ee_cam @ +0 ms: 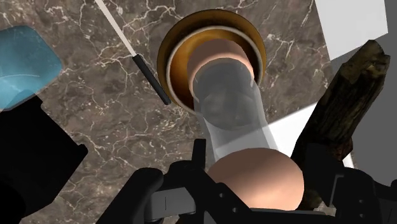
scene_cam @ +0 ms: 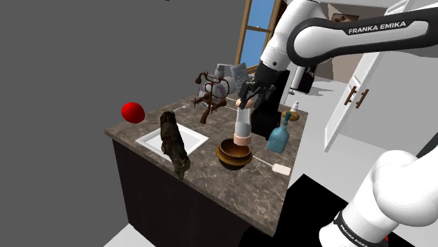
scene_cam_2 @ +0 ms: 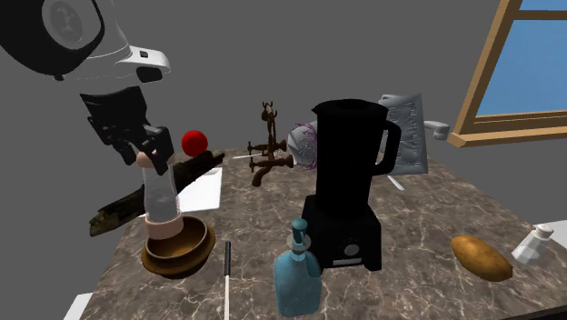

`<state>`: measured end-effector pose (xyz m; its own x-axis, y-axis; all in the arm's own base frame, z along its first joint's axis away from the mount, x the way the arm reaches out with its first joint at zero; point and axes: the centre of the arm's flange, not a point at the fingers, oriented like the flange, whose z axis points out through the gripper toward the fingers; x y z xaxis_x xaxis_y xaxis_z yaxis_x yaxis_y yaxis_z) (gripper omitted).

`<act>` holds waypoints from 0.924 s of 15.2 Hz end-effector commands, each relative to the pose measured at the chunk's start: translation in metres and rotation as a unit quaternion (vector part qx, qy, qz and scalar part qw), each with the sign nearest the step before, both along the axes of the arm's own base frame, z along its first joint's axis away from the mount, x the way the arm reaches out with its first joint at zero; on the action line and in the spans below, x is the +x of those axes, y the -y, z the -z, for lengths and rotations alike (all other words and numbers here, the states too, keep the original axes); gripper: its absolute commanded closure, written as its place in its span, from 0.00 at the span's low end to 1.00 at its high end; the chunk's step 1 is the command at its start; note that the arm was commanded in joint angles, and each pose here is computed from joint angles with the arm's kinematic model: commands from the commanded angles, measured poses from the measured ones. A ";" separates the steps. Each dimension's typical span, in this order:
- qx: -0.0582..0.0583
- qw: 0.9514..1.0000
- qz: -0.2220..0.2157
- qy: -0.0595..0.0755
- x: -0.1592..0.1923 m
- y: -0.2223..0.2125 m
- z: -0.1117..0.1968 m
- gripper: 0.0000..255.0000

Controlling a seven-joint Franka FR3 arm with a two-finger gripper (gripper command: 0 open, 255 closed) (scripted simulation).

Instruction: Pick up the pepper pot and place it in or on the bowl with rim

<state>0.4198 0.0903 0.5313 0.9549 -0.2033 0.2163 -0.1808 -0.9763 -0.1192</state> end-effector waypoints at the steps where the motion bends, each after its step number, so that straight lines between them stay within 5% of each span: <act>1: 0.000 1.000 0.000 0.000 0.000 0.000 0.010 1.00; 7: 0.000 1.000 0.000 0.000 0.000 0.000 0.042 1.00; 14: 0.000 1.000 0.000 0.000 0.000 0.000 0.042 1.00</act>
<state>0.4193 0.0904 0.4891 0.9548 -0.2032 0.2167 -0.1807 -0.9763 -0.1194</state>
